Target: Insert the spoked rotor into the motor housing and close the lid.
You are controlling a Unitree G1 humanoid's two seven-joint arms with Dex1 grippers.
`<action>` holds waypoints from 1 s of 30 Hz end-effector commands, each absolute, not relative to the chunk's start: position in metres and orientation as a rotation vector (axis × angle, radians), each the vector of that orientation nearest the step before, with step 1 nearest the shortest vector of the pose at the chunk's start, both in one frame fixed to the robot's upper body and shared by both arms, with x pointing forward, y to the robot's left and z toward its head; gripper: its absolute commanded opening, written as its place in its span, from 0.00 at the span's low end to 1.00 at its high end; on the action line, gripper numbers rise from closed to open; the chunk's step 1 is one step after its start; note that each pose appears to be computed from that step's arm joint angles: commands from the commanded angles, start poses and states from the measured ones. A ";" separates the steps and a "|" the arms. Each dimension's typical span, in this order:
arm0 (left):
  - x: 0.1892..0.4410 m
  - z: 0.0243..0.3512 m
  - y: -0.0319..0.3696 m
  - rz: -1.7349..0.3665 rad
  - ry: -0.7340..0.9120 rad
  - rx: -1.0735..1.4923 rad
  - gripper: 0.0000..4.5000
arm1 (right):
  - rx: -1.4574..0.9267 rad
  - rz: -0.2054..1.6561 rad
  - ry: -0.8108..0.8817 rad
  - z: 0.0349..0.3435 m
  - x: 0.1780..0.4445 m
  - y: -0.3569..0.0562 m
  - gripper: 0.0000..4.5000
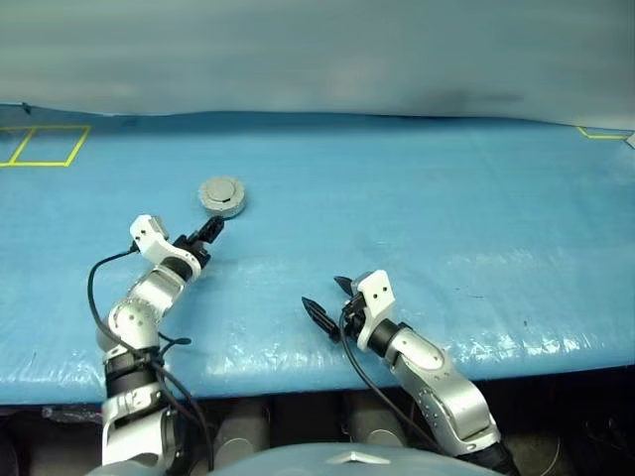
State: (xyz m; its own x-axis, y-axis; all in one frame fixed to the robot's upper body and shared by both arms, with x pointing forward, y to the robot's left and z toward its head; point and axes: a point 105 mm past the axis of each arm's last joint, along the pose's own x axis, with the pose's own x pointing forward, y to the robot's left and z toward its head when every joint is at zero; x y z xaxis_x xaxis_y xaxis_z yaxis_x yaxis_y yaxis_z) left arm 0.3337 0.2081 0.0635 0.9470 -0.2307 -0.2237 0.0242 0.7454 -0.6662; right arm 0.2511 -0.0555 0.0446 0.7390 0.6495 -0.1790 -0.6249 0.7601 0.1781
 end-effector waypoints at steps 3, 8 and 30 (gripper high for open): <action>0.302 0.090 0.189 -0.323 0.183 -0.363 0.99 | 0.056 0.704 0.129 0.060 0.253 -0.061 1.00; 0.275 0.087 0.178 -0.350 0.106 -0.099 0.99 | 0.023 0.622 0.046 0.064 0.257 -0.074 1.00; 0.257 0.071 0.169 -0.313 -0.028 0.157 0.99 | 0.009 0.471 0.011 0.058 0.251 -0.092 1.00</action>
State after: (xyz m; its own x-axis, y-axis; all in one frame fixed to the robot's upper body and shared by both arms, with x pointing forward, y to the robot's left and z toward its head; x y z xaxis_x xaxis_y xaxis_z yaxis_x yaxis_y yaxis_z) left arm 0.2553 0.1677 0.0623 0.9482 -0.3152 -0.0397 0.3175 0.9368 0.1468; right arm 0.2510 -0.0962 0.0459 0.8942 0.4438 -0.0580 -0.4434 0.8961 0.0215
